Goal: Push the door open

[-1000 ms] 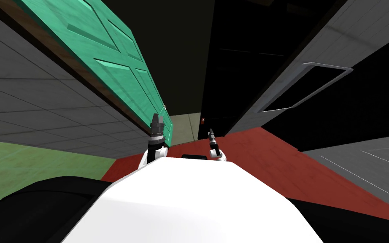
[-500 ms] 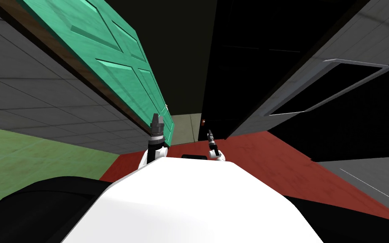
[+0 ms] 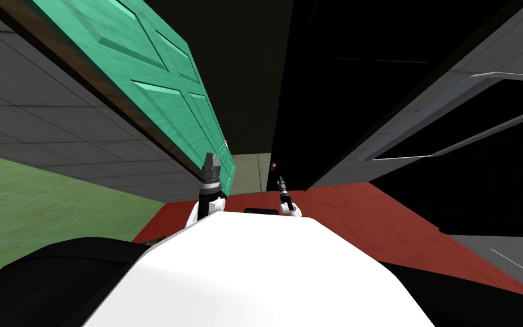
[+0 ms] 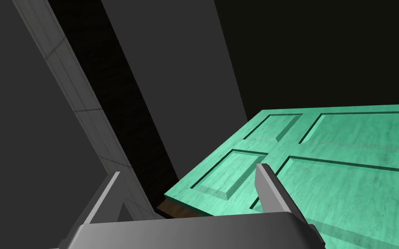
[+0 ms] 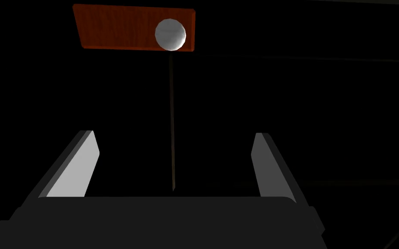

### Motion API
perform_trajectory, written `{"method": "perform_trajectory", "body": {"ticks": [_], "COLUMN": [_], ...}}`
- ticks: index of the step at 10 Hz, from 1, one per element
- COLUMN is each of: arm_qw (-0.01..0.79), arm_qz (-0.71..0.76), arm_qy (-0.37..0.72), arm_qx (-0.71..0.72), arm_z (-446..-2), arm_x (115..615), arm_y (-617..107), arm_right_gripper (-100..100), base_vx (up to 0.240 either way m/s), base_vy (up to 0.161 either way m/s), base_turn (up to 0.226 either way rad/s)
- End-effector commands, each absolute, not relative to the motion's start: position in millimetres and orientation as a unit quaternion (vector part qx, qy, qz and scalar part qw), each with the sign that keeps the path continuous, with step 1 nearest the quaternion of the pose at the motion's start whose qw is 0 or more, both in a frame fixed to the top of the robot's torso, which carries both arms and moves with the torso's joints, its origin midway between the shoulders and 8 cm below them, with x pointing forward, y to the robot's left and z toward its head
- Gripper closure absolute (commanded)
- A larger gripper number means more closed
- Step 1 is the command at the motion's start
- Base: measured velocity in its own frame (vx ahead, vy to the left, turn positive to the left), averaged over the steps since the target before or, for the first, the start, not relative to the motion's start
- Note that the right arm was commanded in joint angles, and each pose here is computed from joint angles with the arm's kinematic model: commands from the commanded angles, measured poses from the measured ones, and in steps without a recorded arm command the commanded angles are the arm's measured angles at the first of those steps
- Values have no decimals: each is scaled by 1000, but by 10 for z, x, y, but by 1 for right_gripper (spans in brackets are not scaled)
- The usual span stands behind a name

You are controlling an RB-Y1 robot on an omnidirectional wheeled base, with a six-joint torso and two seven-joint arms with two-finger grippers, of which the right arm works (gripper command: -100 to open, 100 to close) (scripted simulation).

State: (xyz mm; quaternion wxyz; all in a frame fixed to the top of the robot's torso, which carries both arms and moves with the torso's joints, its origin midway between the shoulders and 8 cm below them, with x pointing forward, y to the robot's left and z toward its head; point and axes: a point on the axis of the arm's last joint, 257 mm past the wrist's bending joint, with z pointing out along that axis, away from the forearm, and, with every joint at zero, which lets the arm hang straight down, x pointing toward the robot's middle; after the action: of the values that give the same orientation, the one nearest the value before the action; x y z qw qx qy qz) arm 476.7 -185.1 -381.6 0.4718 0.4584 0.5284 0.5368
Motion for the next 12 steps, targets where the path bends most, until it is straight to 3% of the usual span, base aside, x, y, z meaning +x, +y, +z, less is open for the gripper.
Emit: {"method": "perform_trajectory", "body": {"ticks": [1,4,12], "arm_qw": [467,471,477], "arm_qz": [535,533,527], "arm_qy": [532,531,526], "arm_qx": [462,461,467], "arm_z": [-3879,-3872,-3905], "arm_x": [4753,4746,4726], "arm_y": [-1831,-1890,-1969], "arm_right_gripper": [-100,-100,-100], "base_vx": [43,91,191], "base_vy": [-59,-15,28], "base_turn": [103,22,26]}}
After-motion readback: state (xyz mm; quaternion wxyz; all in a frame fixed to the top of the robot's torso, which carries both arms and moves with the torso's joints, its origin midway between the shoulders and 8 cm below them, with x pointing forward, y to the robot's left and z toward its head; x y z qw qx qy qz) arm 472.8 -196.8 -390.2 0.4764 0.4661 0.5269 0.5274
